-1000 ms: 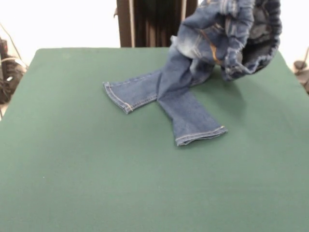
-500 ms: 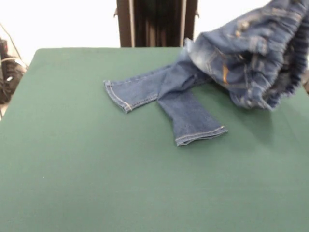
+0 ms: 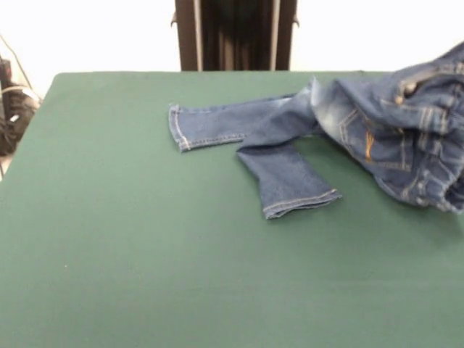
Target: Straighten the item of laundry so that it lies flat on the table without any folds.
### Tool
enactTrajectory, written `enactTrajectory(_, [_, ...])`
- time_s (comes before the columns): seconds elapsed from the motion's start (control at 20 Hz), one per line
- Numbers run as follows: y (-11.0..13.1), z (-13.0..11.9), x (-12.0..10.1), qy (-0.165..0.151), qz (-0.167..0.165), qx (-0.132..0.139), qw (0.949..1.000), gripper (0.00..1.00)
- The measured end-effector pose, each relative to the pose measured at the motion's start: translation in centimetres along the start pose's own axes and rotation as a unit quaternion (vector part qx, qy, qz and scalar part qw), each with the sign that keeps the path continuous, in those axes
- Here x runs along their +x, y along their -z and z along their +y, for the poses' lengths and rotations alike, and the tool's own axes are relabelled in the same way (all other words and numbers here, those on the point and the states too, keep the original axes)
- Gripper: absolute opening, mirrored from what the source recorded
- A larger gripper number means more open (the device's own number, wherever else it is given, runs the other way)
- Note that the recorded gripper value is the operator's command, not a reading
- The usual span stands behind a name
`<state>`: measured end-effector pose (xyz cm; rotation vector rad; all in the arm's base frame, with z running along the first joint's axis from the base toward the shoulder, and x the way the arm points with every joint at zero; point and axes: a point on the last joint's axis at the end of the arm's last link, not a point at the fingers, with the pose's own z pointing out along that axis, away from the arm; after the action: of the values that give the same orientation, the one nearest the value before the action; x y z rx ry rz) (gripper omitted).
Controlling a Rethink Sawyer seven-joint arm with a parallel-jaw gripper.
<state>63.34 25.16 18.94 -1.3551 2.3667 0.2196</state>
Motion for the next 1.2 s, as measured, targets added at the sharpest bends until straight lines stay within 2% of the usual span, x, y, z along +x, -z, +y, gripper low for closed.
enactTrajectory(0.15, [-1.0, -1.1, -0.1, -0.008, 0.004, 0.012, 0.9999, 0.00])
enactTrajectory(0.3, [-2.2, -3.5, 0.0, -0.034, 0.010, 0.025, 0.9990, 0.00])
enactTrajectory(0.5, [-2.3, -5.6, 0.4, -0.065, 0.008, 0.029, 0.9974, 0.00])
enactTrajectory(0.6, [-2.0, -7.8, 0.6, -0.094, 0.005, 0.034, 0.9950, 0.00])
enactTrajectory(0.75, [-2.0, -9.6, 0.7, -0.117, 0.001, 0.038, 0.9924, 0.00])
enactTrajectory(0.8, [-1.9, -11.0, 0.9, -0.133, 0.000, 0.044, 0.9902, 0.00])
enactTrajectory(0.9, [-1.9, -11.7, 0.9, -0.140, -0.002, 0.047, 0.9890, 0.00])
enactTrajectory(1.2, [-1.2, -15.9, 1.0, -0.184, -0.012, 0.063, 0.9808, 0.00])
